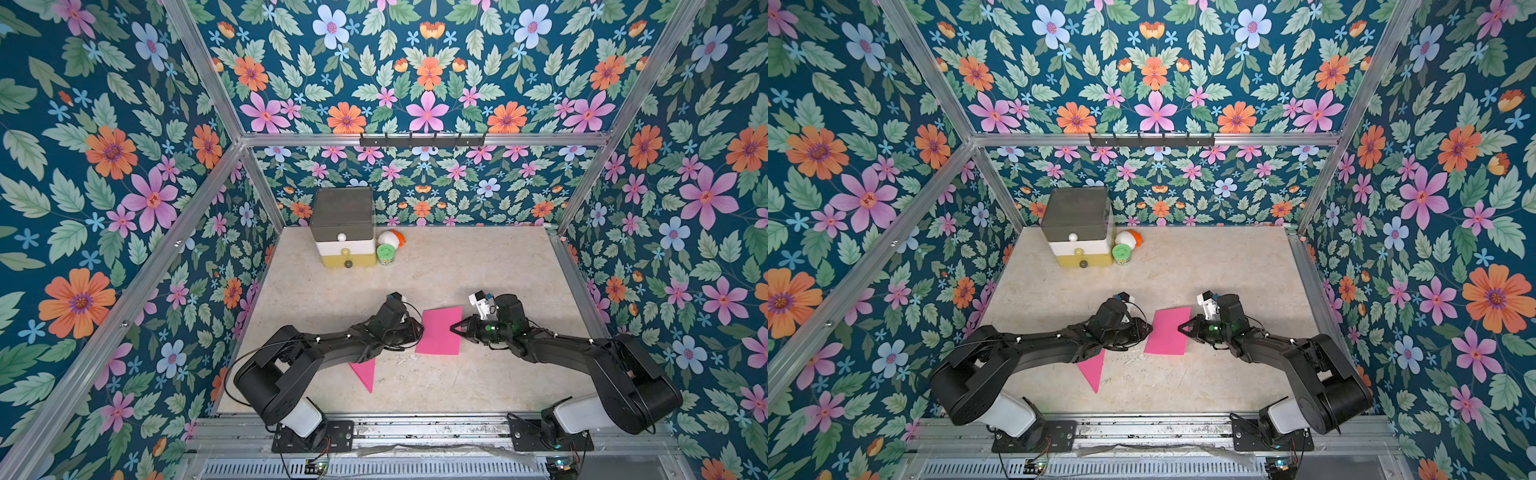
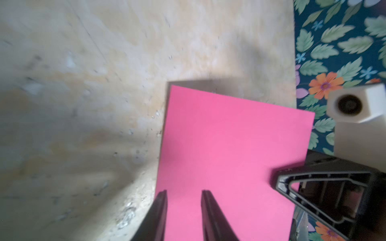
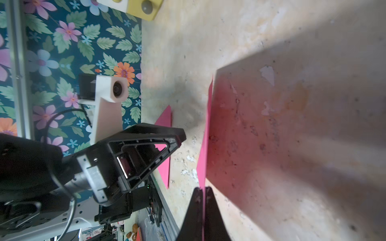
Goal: Fold the square paper diagonally
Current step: Fold the paper at the center of the board.
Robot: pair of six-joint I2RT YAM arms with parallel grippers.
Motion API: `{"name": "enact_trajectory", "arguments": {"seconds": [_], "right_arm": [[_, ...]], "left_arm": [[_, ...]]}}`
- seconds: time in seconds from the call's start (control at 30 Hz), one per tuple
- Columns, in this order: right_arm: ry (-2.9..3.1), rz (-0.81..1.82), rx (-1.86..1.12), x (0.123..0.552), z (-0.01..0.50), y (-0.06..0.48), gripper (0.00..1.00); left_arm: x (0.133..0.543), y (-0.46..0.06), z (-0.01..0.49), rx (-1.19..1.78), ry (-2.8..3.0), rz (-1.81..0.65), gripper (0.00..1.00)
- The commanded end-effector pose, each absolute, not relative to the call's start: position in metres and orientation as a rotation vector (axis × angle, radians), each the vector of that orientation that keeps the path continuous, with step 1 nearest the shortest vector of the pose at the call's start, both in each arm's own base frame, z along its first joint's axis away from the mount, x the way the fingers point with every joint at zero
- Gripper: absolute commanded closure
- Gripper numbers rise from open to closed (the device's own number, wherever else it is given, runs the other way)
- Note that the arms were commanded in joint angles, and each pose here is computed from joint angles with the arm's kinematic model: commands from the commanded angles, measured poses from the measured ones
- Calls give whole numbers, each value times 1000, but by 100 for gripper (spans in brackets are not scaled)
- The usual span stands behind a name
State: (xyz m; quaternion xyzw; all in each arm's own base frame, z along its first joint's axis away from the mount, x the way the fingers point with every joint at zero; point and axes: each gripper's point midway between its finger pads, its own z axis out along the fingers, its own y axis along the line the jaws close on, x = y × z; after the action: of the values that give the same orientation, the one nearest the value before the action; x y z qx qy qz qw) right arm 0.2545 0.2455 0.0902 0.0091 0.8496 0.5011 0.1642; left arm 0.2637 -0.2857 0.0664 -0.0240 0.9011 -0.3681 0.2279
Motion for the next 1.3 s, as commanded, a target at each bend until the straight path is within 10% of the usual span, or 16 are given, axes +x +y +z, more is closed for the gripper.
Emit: {"name": "enact_trajectory", "arguments": {"seconds": [0.0, 0.23, 0.43, 0.97, 1.07, 1.27], "right_arm": [[2363, 1422, 39, 255, 110, 243, 100], [2195, 1498, -10, 239, 170, 240, 100], [2032, 1593, -78, 217, 223, 240, 100], [1770, 1861, -226, 179, 278, 250, 100], [1786, 1863, -211, 179, 272, 250, 100], [1806, 1868, -198, 181, 264, 251, 100]], "left_arm": [[271, -283, 105, -63, 2326, -1144, 55], [268, -253, 202, -82, 1885, -1493, 32], [247, -274, 247, 158, 1739, -1722, 32], [246, -289, 238, 257, 1722, -1707, 25], [238, -291, 255, 286, 1628, -1811, 1], [220, -294, 280, 391, 1500, -1920, 10]]}}
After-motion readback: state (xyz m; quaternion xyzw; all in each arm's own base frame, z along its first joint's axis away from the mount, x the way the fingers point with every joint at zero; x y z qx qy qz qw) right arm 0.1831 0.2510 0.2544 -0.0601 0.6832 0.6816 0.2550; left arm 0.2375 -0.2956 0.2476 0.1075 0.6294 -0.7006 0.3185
